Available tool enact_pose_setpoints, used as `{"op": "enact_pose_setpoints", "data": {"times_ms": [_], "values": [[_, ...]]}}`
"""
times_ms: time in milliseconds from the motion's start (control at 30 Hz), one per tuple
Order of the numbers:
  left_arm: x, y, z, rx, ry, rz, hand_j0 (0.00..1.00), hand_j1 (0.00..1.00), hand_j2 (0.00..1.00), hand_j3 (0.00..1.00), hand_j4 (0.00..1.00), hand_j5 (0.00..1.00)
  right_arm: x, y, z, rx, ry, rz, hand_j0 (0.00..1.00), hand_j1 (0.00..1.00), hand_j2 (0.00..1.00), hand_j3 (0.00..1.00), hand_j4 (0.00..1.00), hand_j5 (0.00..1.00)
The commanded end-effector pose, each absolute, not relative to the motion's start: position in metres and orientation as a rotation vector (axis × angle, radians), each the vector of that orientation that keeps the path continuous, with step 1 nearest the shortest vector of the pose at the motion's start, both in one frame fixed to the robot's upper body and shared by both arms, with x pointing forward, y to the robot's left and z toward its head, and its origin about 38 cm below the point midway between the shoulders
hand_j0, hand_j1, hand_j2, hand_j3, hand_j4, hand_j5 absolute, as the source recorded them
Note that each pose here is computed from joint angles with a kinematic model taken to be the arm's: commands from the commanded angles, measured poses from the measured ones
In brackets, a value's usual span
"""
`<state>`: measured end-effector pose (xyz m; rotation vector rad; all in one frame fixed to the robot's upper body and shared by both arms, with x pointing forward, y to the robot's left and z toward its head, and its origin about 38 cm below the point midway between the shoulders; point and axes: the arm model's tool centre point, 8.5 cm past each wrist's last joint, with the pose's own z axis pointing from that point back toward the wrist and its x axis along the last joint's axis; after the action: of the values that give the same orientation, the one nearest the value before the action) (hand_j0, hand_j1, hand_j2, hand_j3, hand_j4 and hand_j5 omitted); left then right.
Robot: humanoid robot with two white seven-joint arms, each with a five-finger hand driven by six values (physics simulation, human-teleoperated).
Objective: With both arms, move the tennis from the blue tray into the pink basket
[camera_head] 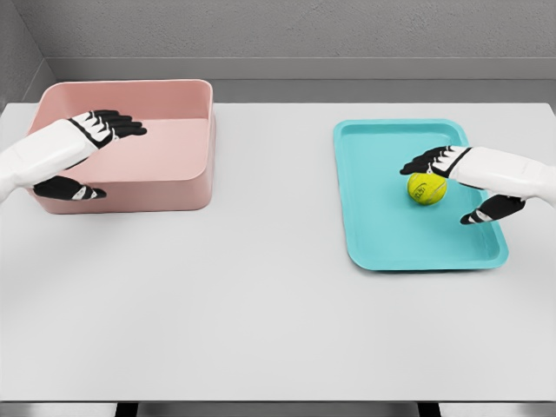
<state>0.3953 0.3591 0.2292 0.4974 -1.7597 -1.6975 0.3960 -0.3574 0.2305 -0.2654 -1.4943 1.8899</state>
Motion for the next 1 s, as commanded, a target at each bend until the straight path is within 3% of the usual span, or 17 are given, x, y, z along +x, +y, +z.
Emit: {"op": "enact_pose_setpoints", "data": {"times_ms": [0, 133, 233, 500, 733, 967], "values": [[0.395, 0.358, 0.232, 0.495, -1.77, -1.691, 1.0, 1.0, 1.0, 1.0, 1.0, 1.0, 0.396, -0.358, 0.23, -0.269, -1.48, 1.899, 1.0, 1.0, 1.0, 1.0, 1.0, 1.0], [0.395, 0.357, 0.233, 0.494, -1.772, -1.693, 1.0, 1.0, 1.0, 1.0, 1.0, 1.0, 0.411, -0.365, 0.244, -0.33, -1.488, 1.883, 1.0, 1.0, 1.0, 1.0, 1.0, 1.0], [0.394, 0.357, 0.23, 0.485, -1.768, -1.695, 1.0, 1.0, 1.0, 1.0, 1.0, 1.0, 0.414, -0.366, 0.245, -0.394, -1.381, 1.997, 1.0, 1.0, 1.0, 1.0, 1.0, 1.0], [0.388, 0.357, 0.216, 0.452, -1.743, -1.689, 1.0, 1.0, 1.0, 1.0, 1.0, 1.0, 0.431, -0.31, 0.22, -0.345, -1.351, 2.161, 1.0, 1.0, 1.0, 1.0, 1.0, 1.0], [0.385, 0.354, 0.216, 0.442, -1.751, -1.696, 1.0, 1.0, 1.0, 1.0, 1.0, 1.0, 0.447, -0.358, 0.196, -0.389, -1.203, 2.057, 1.0, 1.0, 1.0, 1.0, 1.0, 1.0], [0.38, 0.357, 0.219, 0.443, -1.73, -1.727, 1.0, 1.0, 1.0, 1.0, 1.0, 1.0, 0.461, -0.335, 0.201, -0.38, -1.278, 2.04, 1.0, 1.0, 1.0, 1.0, 1.0, 1.0]]}}
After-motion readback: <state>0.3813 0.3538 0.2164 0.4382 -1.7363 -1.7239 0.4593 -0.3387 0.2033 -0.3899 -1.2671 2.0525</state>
